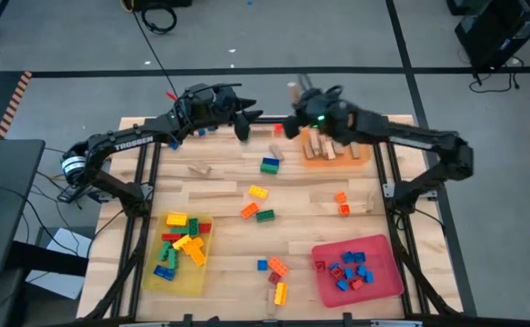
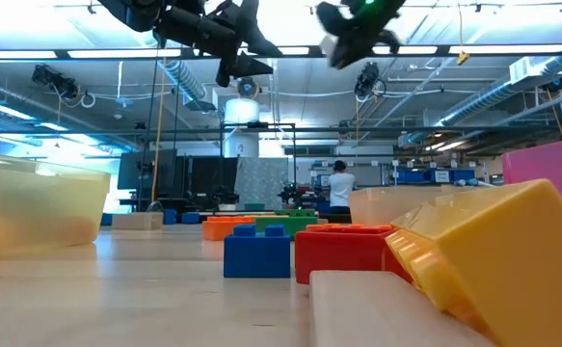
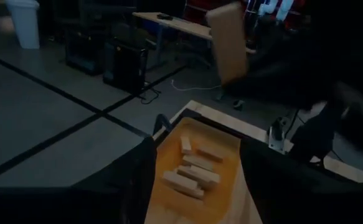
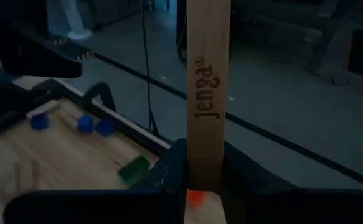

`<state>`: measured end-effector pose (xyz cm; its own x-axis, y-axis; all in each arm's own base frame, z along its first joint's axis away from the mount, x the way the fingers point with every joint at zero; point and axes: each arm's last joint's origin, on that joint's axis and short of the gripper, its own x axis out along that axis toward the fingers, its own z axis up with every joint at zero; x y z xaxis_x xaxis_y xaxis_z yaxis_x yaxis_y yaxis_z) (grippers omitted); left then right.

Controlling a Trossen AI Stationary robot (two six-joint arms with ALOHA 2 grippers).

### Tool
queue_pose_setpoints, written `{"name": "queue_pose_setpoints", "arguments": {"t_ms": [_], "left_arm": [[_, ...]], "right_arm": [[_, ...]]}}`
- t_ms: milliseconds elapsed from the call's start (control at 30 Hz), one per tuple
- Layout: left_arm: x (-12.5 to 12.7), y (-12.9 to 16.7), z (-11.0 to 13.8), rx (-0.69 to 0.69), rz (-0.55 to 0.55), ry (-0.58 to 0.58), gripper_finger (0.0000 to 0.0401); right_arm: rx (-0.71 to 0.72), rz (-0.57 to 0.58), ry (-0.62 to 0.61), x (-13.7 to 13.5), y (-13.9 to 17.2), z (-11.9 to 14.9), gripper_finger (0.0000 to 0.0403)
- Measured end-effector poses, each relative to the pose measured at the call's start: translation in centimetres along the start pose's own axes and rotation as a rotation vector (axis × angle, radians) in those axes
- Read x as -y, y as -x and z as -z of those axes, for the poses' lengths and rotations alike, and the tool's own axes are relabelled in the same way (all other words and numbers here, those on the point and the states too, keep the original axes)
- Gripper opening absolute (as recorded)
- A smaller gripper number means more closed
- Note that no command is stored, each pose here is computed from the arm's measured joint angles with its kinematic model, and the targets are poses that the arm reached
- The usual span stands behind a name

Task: Sort blocks by size
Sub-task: Put the brown block into the orange bin

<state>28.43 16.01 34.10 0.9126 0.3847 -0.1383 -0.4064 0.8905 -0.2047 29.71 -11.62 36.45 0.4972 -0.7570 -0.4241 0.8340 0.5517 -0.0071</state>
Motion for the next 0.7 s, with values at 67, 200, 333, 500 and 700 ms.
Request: {"name": "queue_pose_setpoints", "arguments": {"t_ms": [67,200,333,500,700], "left_arm": [[0.0,0.0,0.0,0.003,-0.003,0.003,0.0238],[0.1,0.0,0.6,-0.052,-0.009,0.029,0.0238],[0.4,0.0,1.6,-0.148,-0.05,0.029,0.0239],[1.1,0.4,2.2,-0.21,-0.104,0.023,0.0239],[2.5,1.0,2.7,-0.268,-0.097,0.045,0.0239]], "right_arm": [[-0.039,0.022,0.007,1.9,1.0,-0.3,0.0071],[-0.148,0.085,-0.005,5.8,2.1,-0.3,0.0071],[-0.292,0.084,-0.082,9.1,1.9,0.1,0.0071],[-0.539,0.102,-0.176,12.2,-0.2,1.8,0.0071],[-0.786,0.088,-0.202,13.6,-4.3,6.8,0.0071]]}}
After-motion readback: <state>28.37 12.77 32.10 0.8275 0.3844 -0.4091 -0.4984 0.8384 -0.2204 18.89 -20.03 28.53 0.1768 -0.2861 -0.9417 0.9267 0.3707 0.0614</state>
